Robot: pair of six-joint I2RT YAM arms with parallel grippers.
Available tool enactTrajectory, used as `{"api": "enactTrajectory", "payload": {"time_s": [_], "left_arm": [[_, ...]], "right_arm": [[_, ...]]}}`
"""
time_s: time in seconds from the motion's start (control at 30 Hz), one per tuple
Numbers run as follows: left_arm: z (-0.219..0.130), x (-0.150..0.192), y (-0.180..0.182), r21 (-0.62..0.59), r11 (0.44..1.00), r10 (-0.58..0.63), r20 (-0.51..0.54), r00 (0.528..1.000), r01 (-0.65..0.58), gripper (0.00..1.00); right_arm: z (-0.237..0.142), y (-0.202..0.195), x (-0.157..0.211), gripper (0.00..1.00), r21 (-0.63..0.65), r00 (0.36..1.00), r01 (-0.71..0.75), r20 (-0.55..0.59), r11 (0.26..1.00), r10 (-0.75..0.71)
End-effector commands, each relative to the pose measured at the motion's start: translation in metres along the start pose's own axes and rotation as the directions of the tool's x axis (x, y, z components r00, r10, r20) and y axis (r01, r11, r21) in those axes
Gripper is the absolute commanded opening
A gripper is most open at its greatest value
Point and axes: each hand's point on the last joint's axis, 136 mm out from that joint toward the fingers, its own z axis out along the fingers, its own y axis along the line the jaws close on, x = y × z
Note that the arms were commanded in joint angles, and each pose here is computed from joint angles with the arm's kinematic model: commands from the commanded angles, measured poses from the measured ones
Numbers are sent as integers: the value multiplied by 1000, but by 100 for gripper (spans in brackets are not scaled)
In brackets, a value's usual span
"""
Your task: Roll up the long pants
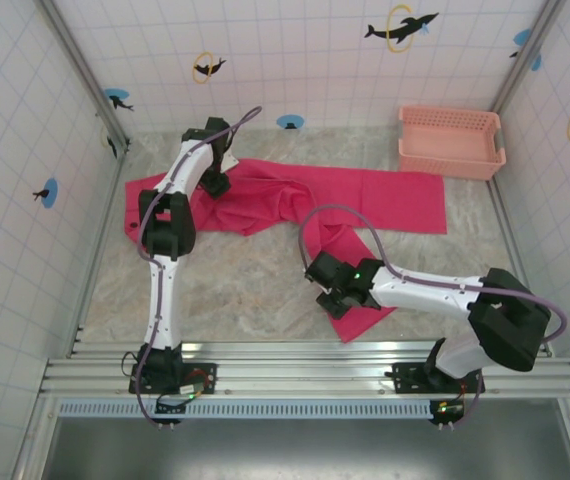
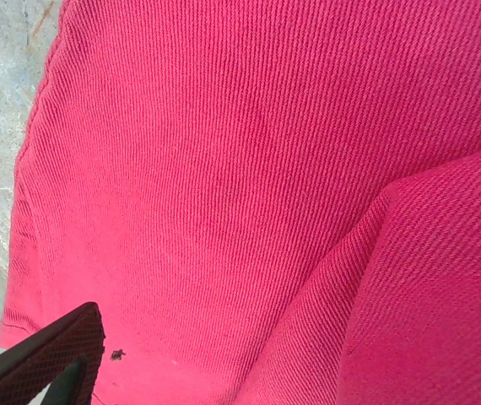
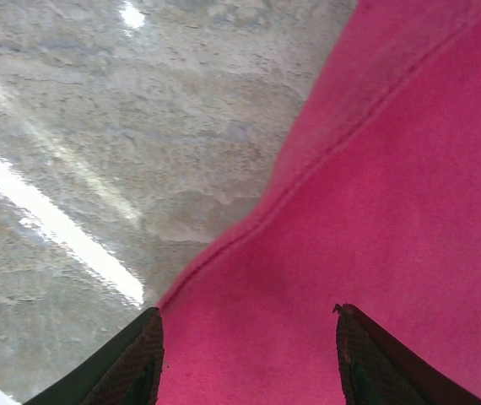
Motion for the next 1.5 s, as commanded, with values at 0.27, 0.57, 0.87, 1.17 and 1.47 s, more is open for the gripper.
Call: {"api": "enactTrajectory", "payload": {"time_s": [0.27,0.57,0.87,1.17,1.47], "left_arm": [[-14,-1,4,-8,1000,-21,29,999,21,88],[-15,-1,4,-10,1000,-12,29,999,12,89],[-25,6,10,-7,999,-40,47,998,41,89],[-39,12,25,-25,997,-71,69,995,73,89],[-53,13,42,-91,993,-69,73,995,76,89]], "right_arm": [[5,22,10,56,-8,999,-35,1,999,35],[12,-14,33,13,228,980,49,-199,972,-3],[-94,-106,6,0,374,992,-124,28,919,123],[-133,-225,11,0,351,922,-386,111,853,372],[-72,-319,-27,0,289,879,-463,33,838,475]]}}
